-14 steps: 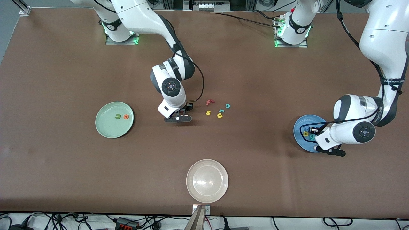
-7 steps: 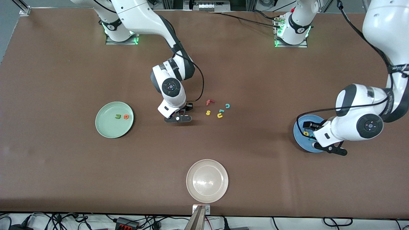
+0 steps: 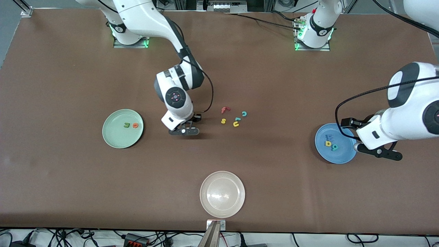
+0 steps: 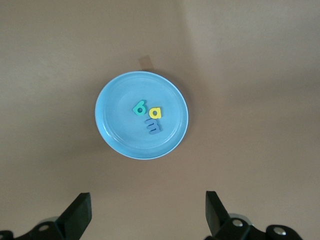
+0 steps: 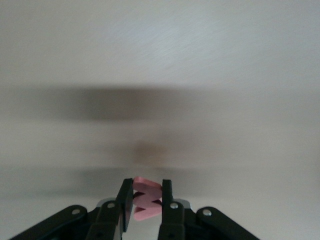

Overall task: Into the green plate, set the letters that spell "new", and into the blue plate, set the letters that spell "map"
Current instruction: 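Place the cyan b on the blue plate while the right gripper carries the pink w, then release the pink w on the green plate while the left gripper withdraws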

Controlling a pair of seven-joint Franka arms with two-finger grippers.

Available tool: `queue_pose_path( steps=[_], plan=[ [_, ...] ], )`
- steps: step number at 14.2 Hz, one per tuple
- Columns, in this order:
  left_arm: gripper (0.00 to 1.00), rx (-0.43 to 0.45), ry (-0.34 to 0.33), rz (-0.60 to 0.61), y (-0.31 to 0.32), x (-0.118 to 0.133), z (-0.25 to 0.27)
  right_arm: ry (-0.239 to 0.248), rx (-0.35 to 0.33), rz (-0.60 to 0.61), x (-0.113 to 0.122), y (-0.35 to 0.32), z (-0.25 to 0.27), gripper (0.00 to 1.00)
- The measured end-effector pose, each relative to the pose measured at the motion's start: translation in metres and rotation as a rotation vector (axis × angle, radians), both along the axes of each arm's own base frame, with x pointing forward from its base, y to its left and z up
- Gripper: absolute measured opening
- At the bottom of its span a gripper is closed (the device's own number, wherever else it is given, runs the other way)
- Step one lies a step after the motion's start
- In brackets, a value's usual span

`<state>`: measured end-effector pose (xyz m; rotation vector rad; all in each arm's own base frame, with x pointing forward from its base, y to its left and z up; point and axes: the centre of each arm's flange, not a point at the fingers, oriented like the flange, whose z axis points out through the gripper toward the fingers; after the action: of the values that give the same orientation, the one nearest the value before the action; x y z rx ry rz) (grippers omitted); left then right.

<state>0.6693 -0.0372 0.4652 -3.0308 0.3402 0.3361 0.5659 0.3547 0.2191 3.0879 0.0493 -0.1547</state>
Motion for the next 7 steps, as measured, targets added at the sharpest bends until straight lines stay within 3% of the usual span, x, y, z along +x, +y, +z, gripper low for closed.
queue_pose_path(
  steps=[4, 7],
  plan=[
    [1.00, 0.015, -0.007, 0.035, 0.026, -0.009, 0.035, 0.070, -0.027, 0.032, 0.051, -0.128, 0.040, 0.27],
    [1.00, -0.022, -0.015, 0.053, 0.043, -0.015, 0.052, 0.112, -0.036, 0.090, 0.067, -0.223, 0.038, 0.27]
  ],
)
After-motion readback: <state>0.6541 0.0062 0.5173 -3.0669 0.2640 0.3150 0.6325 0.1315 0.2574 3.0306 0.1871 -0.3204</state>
